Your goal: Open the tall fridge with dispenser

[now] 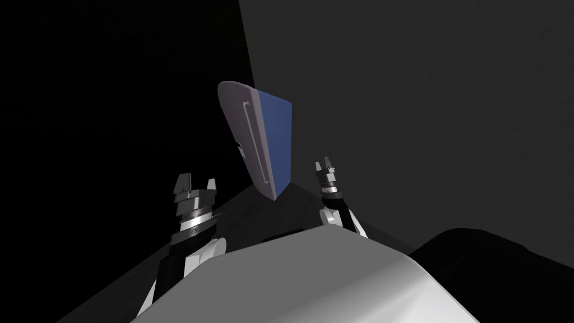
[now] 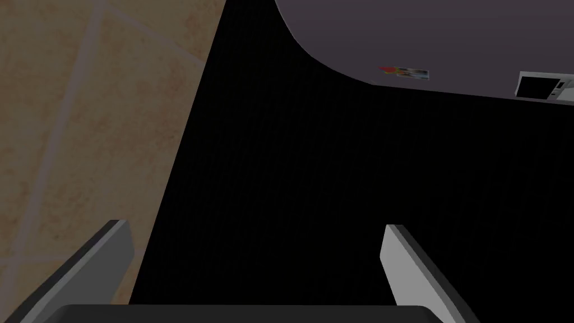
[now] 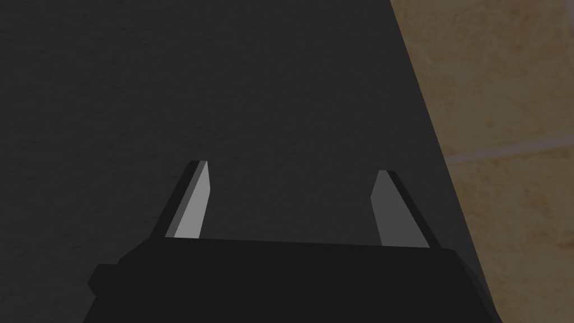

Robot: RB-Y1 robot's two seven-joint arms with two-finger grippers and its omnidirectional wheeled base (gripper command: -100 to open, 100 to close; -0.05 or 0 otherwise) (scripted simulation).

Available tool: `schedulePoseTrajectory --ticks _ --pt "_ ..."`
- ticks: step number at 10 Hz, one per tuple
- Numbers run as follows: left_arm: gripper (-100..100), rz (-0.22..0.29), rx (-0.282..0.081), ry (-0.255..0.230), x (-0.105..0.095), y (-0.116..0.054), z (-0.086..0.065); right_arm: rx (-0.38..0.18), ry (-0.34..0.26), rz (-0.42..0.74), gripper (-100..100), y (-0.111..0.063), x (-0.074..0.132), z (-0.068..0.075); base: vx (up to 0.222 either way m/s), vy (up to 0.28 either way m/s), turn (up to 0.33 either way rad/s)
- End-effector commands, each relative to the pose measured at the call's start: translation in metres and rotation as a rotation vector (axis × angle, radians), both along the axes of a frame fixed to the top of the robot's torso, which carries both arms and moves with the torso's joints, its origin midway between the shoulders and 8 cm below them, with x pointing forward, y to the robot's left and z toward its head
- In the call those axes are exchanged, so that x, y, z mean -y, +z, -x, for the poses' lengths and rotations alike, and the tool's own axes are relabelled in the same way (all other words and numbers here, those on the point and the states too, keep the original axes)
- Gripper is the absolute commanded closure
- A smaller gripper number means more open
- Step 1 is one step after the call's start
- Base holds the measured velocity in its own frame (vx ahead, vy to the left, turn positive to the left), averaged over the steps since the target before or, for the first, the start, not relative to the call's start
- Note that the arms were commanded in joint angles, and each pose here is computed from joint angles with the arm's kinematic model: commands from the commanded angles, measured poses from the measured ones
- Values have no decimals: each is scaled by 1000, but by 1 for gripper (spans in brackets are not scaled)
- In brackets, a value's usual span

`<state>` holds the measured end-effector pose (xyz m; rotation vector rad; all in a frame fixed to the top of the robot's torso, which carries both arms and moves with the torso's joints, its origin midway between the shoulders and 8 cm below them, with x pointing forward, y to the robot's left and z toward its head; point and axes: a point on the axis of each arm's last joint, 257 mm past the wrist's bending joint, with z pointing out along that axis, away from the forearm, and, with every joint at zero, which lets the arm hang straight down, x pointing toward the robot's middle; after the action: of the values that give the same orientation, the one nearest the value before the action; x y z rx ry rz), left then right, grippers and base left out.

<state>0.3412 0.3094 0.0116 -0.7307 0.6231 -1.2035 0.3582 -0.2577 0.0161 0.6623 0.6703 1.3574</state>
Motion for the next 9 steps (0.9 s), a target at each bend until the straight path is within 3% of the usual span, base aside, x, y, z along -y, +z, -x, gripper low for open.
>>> schedulePoseTrajectory --ticks 1,9 --pt "0 0 0 0 0 0 0 0 0 0 0 0 0 0 0 0 0" --pt "0 0 0 0 0 0 0 0 0 0 0 0 0 0 0 0 0"
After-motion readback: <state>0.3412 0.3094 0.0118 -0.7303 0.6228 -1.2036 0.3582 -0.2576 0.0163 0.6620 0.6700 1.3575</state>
